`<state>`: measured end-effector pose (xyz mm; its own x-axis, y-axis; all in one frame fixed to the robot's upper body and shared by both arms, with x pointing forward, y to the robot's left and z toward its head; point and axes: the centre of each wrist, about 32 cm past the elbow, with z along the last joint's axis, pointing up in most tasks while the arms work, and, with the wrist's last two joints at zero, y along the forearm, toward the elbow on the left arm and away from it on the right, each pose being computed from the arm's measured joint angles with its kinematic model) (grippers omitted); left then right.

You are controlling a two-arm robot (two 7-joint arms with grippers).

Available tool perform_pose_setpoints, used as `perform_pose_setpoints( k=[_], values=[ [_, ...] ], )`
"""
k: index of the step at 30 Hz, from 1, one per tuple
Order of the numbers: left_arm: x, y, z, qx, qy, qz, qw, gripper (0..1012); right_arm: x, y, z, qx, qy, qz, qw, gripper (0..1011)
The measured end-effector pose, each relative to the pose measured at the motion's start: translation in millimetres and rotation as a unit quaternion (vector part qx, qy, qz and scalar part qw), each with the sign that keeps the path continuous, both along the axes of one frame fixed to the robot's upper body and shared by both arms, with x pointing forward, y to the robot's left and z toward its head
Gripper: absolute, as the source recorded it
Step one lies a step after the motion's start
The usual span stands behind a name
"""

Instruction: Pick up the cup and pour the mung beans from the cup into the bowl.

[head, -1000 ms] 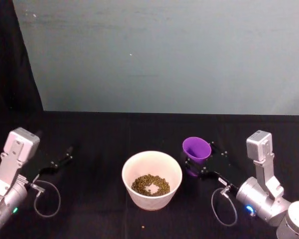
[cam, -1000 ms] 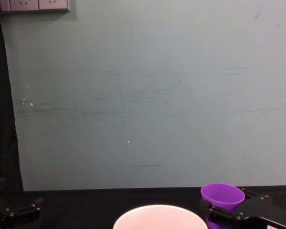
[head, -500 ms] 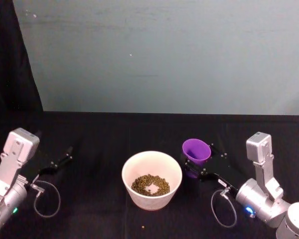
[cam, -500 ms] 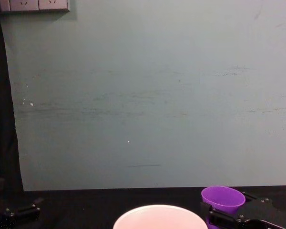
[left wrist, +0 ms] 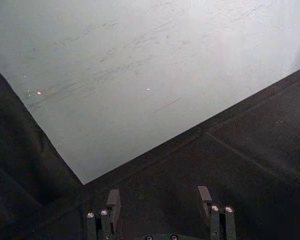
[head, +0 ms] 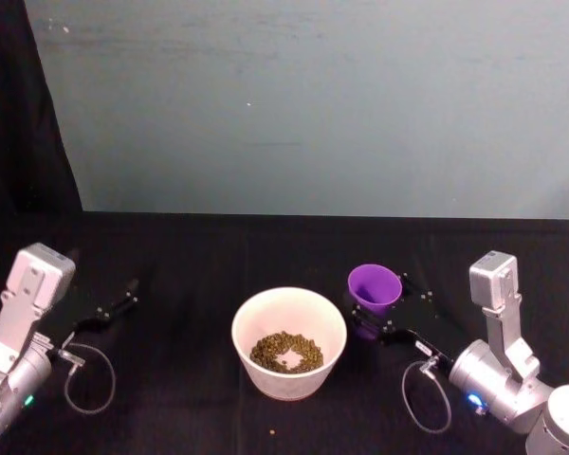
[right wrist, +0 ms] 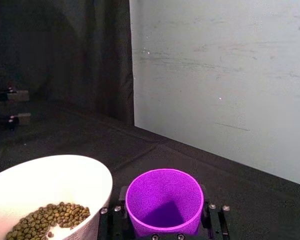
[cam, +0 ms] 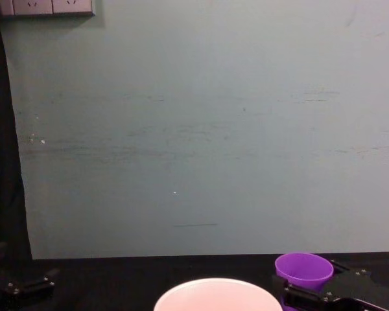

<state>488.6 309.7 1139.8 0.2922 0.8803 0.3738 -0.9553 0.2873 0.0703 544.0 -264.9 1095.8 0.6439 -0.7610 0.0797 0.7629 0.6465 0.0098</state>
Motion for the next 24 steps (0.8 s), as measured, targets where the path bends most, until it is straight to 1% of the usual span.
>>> perform_pose_setpoints(
  k=[2,3,5,7,10,20,21,24],
  values=[
    [0.0,0.0,0.0,0.000,0.000,0.000,1.0000,1003,0.0,0.0,0.0,0.000,0.000,0.000,1.0000,808],
    [0.0,0.0,0.0,0.000,0.000,0.000,1.0000,1003,-0.1,0.0,0.0,0.000,0.000,0.000,1.0000,862],
    [0.0,0.0,0.0,0.000,0.000,0.000,1.0000,1003,-0.1,0.0,0.0,0.000,0.000,0.000,1.0000,895],
    [0.0,0.0,0.0,0.000,0.000,0.000,1.0000,1003,-0.2,0.0,0.0,0.000,0.000,0.000,1.0000,958],
    [0.0,0.0,0.0,0.000,0.000,0.000,1.0000,1003,-0.2,0.1,0.0,0.000,0.000,0.000,1.0000,1000],
    [0.0,0.0,0.0,0.000,0.000,0.000,1.0000,1003,-0.6,0.3,0.7,-0.002,-0.001,0.000,1.0000,1000],
    [0.0,0.0,0.0,0.000,0.000,0.000,1.0000,1003,-1.1,0.7,1.9,-0.003,-0.002,-0.001,1.0000,1002],
    [0.0,0.0,0.0,0.000,0.000,0.000,1.0000,1003,-4.3,1.8,11.0,-0.013,-0.006,-0.008,0.9999,1002]
  ],
)
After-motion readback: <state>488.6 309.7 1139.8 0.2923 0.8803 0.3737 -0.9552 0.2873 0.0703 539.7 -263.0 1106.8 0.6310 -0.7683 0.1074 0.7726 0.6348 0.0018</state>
